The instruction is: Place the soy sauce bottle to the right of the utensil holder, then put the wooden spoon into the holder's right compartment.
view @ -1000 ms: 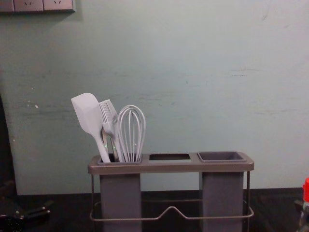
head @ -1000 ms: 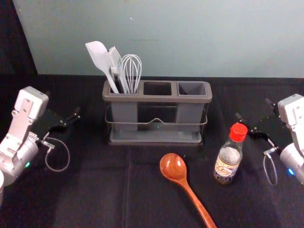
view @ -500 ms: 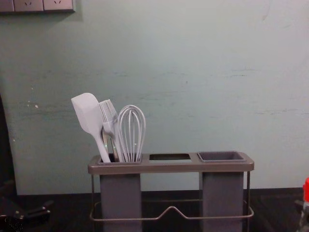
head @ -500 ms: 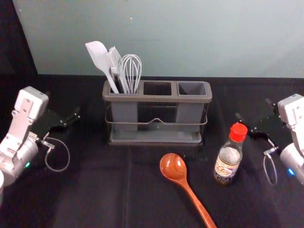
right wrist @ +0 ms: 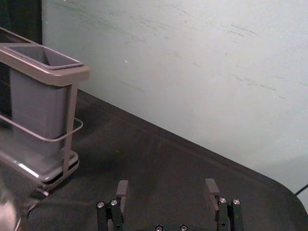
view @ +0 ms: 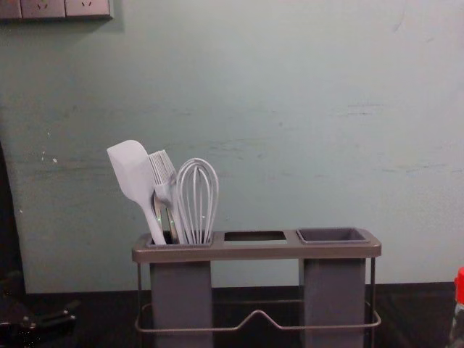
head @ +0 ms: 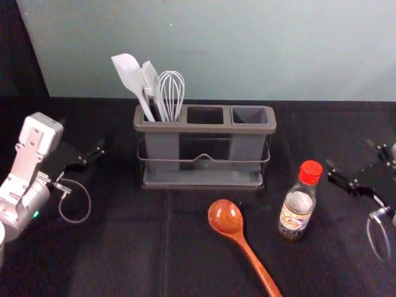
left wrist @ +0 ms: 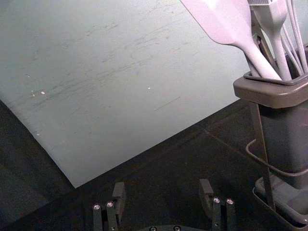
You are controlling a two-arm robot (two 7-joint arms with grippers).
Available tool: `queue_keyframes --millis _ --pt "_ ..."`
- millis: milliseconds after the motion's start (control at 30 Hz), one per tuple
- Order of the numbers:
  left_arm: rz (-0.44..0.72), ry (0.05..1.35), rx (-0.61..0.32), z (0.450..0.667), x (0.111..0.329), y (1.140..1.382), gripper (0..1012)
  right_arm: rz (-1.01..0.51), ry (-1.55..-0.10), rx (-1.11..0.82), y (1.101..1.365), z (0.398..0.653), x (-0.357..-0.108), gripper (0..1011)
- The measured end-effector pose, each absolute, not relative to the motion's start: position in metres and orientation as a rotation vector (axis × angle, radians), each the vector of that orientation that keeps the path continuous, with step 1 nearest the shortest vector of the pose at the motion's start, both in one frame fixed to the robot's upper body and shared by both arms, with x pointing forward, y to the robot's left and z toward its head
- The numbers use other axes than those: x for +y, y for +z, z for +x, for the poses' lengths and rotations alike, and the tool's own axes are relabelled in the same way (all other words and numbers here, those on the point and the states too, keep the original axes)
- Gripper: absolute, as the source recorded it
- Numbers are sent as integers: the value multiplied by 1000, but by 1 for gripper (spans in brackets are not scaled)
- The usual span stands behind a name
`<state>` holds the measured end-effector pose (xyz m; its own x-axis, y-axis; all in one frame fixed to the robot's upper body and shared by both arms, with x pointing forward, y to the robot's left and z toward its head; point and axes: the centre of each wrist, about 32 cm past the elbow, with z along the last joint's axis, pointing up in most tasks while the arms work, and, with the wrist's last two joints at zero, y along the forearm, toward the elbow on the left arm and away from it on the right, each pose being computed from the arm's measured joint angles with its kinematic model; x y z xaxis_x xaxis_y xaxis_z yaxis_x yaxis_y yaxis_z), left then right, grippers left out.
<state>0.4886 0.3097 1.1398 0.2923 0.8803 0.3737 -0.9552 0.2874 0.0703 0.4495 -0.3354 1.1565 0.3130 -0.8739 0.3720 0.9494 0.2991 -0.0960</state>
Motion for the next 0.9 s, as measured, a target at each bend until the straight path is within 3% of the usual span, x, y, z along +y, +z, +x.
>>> queue_keyframes --millis 433,900 --pt "304 1248 -285 489 310 1140 1005 -273 -1143 -223 1171 397 -365 1004" --pt "304 1248 -285 489 310 1140 1005 -178 -883 -230 1178 375 -377 1004"
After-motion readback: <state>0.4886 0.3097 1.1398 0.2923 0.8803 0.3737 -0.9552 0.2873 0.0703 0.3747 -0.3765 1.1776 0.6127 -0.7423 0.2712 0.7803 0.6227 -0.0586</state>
